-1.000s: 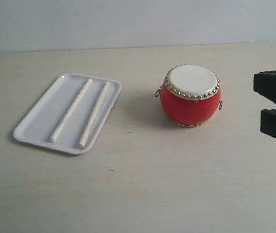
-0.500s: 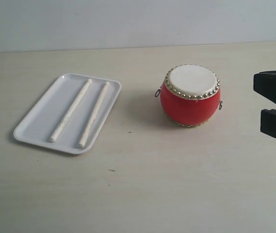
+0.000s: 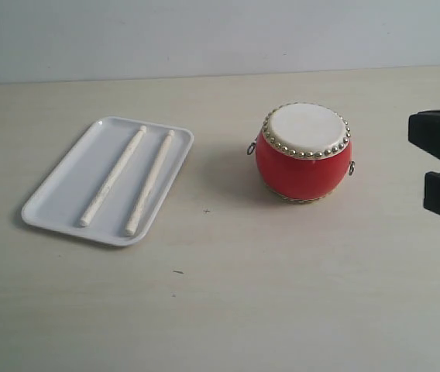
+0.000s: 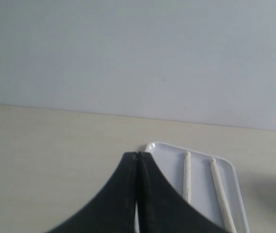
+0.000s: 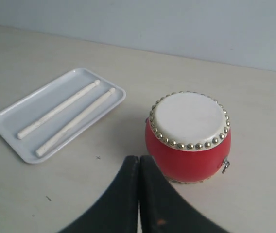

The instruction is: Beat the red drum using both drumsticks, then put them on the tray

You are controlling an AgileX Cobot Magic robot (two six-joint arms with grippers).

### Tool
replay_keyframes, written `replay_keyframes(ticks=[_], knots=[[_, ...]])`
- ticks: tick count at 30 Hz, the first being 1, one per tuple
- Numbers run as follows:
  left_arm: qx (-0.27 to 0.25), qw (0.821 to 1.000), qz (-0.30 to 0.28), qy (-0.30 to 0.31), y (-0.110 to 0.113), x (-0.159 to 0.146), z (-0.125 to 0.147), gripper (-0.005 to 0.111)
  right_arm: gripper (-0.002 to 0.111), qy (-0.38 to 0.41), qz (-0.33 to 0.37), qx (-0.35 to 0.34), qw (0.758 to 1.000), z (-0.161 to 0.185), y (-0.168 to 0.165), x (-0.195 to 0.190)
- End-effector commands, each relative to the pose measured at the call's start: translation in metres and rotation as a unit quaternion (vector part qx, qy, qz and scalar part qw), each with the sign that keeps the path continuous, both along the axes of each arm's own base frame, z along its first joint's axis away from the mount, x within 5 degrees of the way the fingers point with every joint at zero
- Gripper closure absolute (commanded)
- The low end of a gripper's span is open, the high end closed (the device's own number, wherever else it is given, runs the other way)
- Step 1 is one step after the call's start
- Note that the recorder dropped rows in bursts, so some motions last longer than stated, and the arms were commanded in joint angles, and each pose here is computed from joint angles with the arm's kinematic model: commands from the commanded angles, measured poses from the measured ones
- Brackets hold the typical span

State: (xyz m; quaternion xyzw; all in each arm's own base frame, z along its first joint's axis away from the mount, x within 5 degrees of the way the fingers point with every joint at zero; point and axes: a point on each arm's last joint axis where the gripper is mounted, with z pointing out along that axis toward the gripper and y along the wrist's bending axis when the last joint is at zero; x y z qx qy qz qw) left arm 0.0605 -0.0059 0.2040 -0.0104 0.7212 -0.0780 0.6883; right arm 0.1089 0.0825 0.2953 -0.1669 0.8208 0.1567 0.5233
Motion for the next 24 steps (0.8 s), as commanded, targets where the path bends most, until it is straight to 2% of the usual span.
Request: replay_keyframes(ticks=[1,4,9,15,19,24], knots=[[-0.001,1.0,0.001,-0.003,0.0,-0.001,0.0,0.107,0.108,-0.024,0.005,0.027,0.999,0.007,-0.008,-0.007],[-0.001,1.0,0.001,-0.003,0.0,-0.001,0.0,0.107,0.108,-0.033,-0.011,0.041,0.999,0.011,-0.014,-0.006],[-0.001,1.0,0.001,-0.003,0.0,-0.001,0.0,0.107,0.108,-0.057,-0.095,0.066,0.992,0.018,-0.04,-0.008],[-0.001,1.0,0.001,-0.003,0.0,-0.001,0.0,0.107,0.108,-0.12,-0.226,0.106,0.961,0.03,-0.079,-0.026],[-0.001,1.0,0.001,-0.003,0.0,-0.001,0.0,0.107,0.108,-0.156,-0.268,0.138,0.941,0.008,-0.088,-0.038],[-0.001,1.0,0.001,-0.003,0.0,-0.001,0.0,0.107,0.108,-0.209,-0.234,0.159,0.936,-0.041,-0.081,-0.045]])
